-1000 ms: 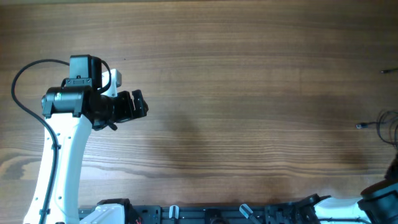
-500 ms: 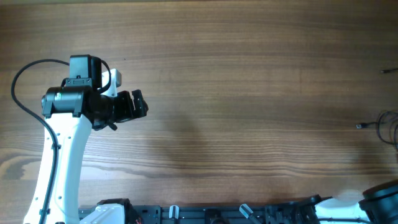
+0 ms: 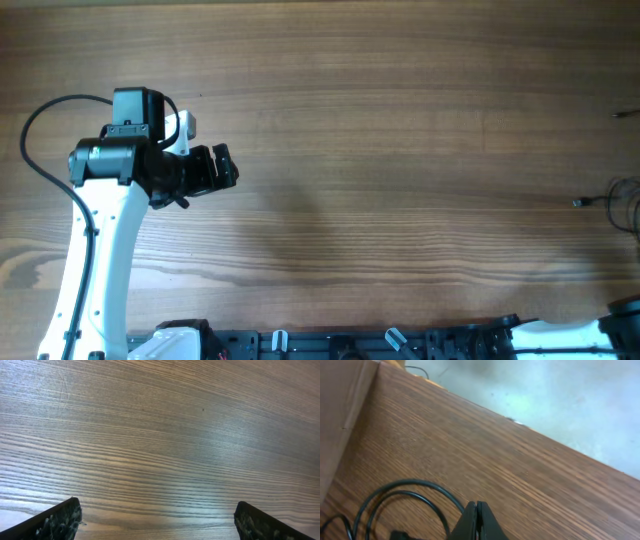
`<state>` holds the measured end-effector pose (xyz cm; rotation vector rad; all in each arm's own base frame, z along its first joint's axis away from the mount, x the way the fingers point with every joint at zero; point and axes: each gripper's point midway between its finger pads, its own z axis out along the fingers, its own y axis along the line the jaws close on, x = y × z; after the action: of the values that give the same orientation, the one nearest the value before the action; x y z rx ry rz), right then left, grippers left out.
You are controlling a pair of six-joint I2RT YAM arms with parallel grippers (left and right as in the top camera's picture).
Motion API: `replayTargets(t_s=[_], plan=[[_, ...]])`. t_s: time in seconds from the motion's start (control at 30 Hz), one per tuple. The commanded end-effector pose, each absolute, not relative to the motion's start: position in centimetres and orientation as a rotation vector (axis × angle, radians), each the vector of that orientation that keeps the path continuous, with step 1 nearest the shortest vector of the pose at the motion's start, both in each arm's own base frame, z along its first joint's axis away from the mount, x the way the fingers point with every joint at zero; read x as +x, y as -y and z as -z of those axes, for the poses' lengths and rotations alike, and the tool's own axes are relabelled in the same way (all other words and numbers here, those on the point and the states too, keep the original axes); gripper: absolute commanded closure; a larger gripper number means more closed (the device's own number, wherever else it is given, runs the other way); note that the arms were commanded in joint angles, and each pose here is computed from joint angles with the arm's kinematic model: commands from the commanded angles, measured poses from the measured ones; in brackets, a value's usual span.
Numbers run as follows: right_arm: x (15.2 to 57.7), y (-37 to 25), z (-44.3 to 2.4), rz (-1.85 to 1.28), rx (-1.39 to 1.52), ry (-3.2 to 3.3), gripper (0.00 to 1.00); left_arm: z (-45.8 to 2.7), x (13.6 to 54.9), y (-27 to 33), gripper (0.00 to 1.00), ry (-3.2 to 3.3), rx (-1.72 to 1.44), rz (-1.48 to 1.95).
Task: Untangle cables
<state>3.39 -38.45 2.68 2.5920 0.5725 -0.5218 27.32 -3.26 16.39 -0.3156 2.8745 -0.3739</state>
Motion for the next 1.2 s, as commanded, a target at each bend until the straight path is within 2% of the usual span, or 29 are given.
replayTargets(t_s=[0.0, 0.13, 0.23, 0.3, 0.47, 0.57, 0.63, 0.77, 0.97, 1.07, 1.17], plan=[[3.1, 39.0, -1.6, 0.55, 2.587, -0.629, 0.95, -15.5, 27.4, 3.3, 0.0, -2.906, -0.3, 0.382], [3.8, 39.6, -1.7, 0.509, 2.558, -0.648, 0.95, -15.1, 27.6, 3.3, 0.0, -2.92, -0.303, 0.382], [7.3, 40.5, -0.7, 0.283, 2.494, -0.803, 0.95, -15.1, 27.6, 3.3, 0.0, -2.918, -0.303, 0.382], [9.3, 40.4, 0.9, 0.178, 2.469, -0.911, 0.95, -15.1, 27.5, 3.3, 0.0, -2.921, -0.304, 0.382], [9.1, 37.6, 5.2, 0.136, 2.642, -0.878, 0.95, -15.0, 27.2, 3.3, 0.0, -2.933, -0.308, 0.382], [10.5, 37.6, 6.9, 0.068, 2.611, -0.968, 0.95, -15.0, 27.2, 3.3, 0.0, -2.933, -0.307, 0.382], [13.7, 37.5, 7.9, -0.076, 2.527, -1.077, 0.95, -15.0, 27.2, 3.3, 0.0, -2.933, -0.308, 0.382], [22.6, 34.6, 9.8, -0.34, 2.332, -1.319, 0.95, -15.0, 27.1, 3.3, 0.0, -2.937, -0.309, 0.383], [35.7, 29.5, 6.9, -0.389, 1.824, -1.723, 0.95, -15.0, 26.8, 3.3, 0.0, -2.952, -0.313, 0.383], [37.1, 28.6, 6.5, -0.351, 1.803, -1.775, 0.95, -14.9, 26.4, 3.3, 0.0, -2.966, -0.317, 0.383], [35.5, 29.6, 6.0, -0.276, 1.861, -1.766, 0.95, -14.9, 26.5, 3.3, 0.0, -2.963, -0.316, 0.383]])
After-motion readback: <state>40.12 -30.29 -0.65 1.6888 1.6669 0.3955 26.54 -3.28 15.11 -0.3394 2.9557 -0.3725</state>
